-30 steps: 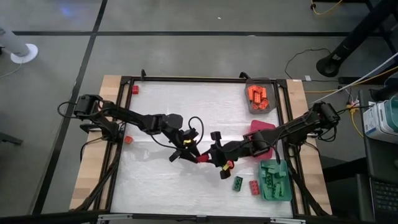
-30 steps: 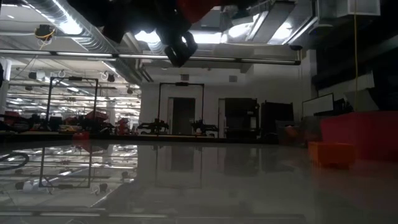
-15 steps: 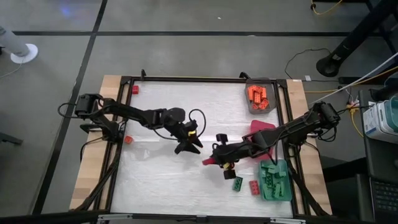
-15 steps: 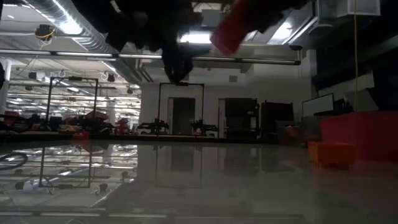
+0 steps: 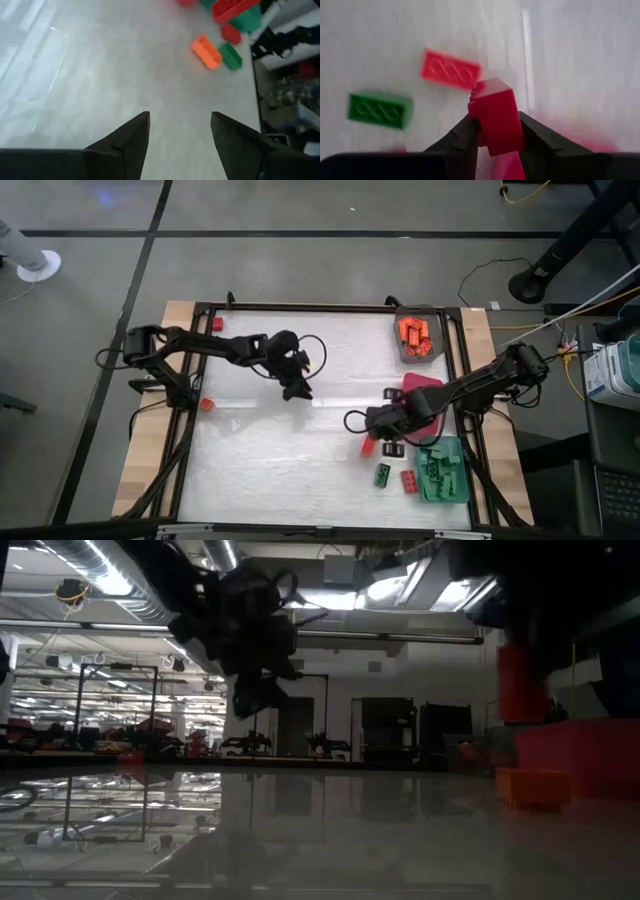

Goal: Sort blocks
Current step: Put the red game piece into the red bin

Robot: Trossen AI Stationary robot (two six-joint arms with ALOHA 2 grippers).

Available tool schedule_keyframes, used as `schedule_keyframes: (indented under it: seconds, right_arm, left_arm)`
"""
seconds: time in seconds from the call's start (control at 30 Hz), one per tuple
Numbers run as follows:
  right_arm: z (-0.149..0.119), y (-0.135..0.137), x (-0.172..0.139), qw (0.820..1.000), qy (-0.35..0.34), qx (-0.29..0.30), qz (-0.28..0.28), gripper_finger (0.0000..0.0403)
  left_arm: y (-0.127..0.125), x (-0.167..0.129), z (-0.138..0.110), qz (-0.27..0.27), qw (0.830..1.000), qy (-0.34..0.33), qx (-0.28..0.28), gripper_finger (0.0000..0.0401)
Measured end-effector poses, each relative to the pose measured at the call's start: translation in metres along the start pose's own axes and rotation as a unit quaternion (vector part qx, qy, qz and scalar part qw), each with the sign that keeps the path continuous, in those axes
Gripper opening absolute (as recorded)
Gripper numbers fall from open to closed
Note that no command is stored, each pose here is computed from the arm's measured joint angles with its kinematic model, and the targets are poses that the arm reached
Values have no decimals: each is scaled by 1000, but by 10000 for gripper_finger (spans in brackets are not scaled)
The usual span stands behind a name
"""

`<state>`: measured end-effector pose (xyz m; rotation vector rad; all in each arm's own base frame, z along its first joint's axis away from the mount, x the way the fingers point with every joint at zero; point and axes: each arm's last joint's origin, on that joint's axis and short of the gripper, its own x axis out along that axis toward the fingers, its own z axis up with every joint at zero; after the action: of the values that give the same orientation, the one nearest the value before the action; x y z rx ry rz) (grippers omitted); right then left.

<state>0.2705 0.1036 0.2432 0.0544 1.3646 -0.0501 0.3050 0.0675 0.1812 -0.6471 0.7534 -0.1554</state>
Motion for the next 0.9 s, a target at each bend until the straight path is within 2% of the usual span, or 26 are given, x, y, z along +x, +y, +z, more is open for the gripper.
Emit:
schedule_keyframes:
  seconds: [0.07, 0.33, 0.6, 0.9]
  right_arm:
    - [-6, -3, -3, 1000, 23, 14, -11, 110]
    - [-25, -14, -31, 999, 34, 33, -14, 109]
    - [-51, -31, -45, 984, 111, 71, -116, 110]
    - [-52, -31, -45, 983, 115, 76, -117, 119]
  left_arm:
    - [7, -4, 2, 8, 1000, -6, -10, 198]
    - [22, -15, 8, 24, 999, -26, -15, 198]
    - [32, -22, 11, 35, 998, -37, -27, 198]
    - [29, -19, 9, 32, 999, -30, -29, 198]
